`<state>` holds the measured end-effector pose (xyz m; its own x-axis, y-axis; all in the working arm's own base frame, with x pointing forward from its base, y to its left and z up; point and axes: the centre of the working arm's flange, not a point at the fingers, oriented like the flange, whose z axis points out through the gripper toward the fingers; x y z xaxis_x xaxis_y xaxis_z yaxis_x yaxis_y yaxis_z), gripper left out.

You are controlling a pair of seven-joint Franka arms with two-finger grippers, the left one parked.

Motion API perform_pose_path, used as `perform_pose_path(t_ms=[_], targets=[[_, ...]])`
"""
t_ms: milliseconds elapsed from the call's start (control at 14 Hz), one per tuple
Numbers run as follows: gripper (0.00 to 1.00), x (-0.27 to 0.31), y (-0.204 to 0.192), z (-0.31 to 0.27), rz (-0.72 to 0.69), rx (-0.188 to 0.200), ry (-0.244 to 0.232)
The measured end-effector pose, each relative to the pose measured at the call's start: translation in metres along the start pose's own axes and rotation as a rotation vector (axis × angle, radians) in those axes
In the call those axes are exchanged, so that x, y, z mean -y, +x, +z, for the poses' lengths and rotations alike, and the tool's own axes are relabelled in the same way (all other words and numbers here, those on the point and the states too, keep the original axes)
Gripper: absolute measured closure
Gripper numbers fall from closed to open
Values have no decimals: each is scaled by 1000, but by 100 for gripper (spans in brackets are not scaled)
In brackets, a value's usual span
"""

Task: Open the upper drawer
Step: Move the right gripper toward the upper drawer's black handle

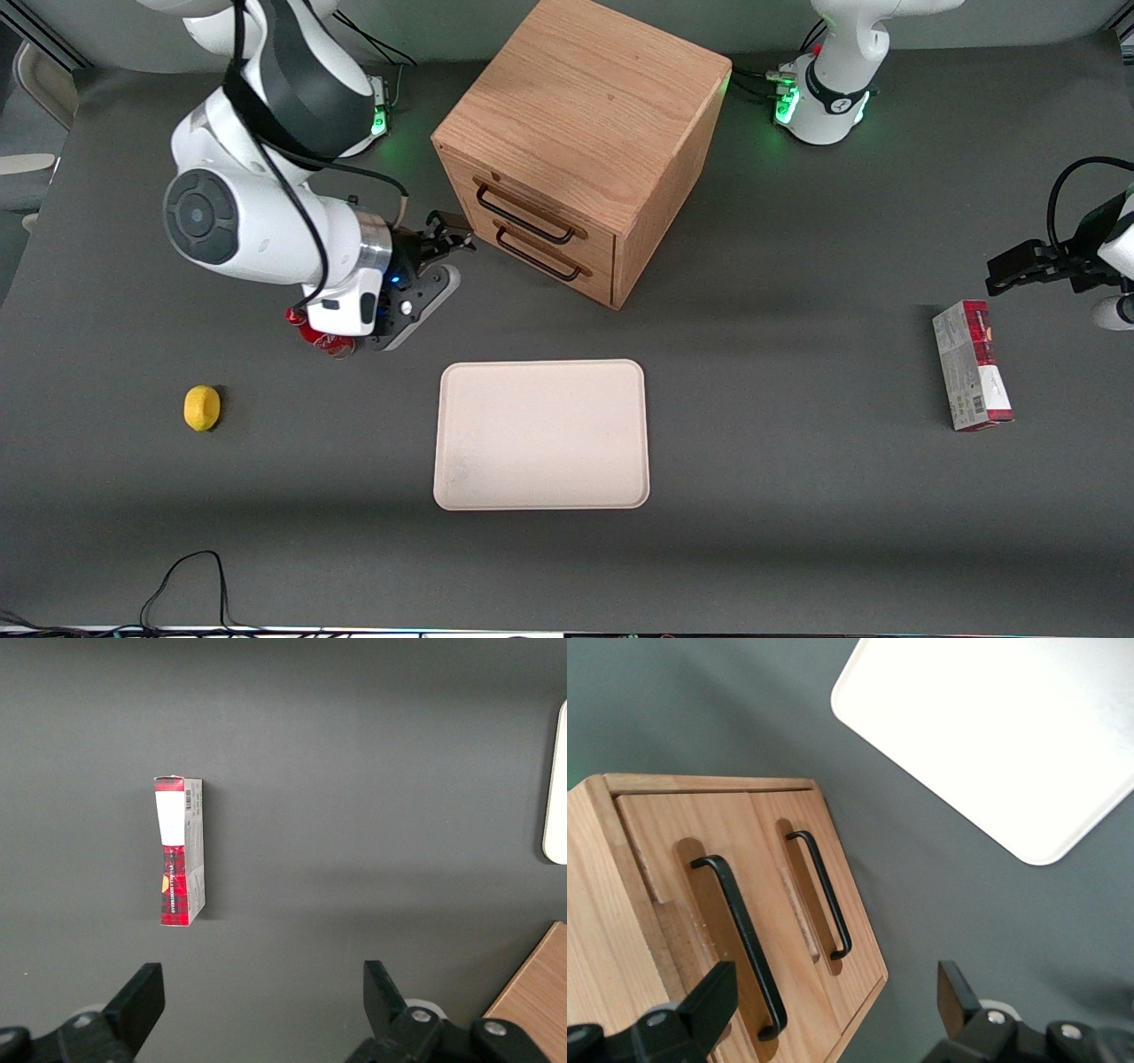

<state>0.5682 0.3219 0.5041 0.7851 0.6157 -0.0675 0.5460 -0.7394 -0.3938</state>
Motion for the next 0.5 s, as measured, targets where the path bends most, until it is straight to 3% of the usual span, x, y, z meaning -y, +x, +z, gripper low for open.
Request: perform_pose_path(t_ms=[357, 500], targets=[[0, 28, 5, 33, -120, 48, -32], [0, 25, 3, 44, -137, 33, -39]])
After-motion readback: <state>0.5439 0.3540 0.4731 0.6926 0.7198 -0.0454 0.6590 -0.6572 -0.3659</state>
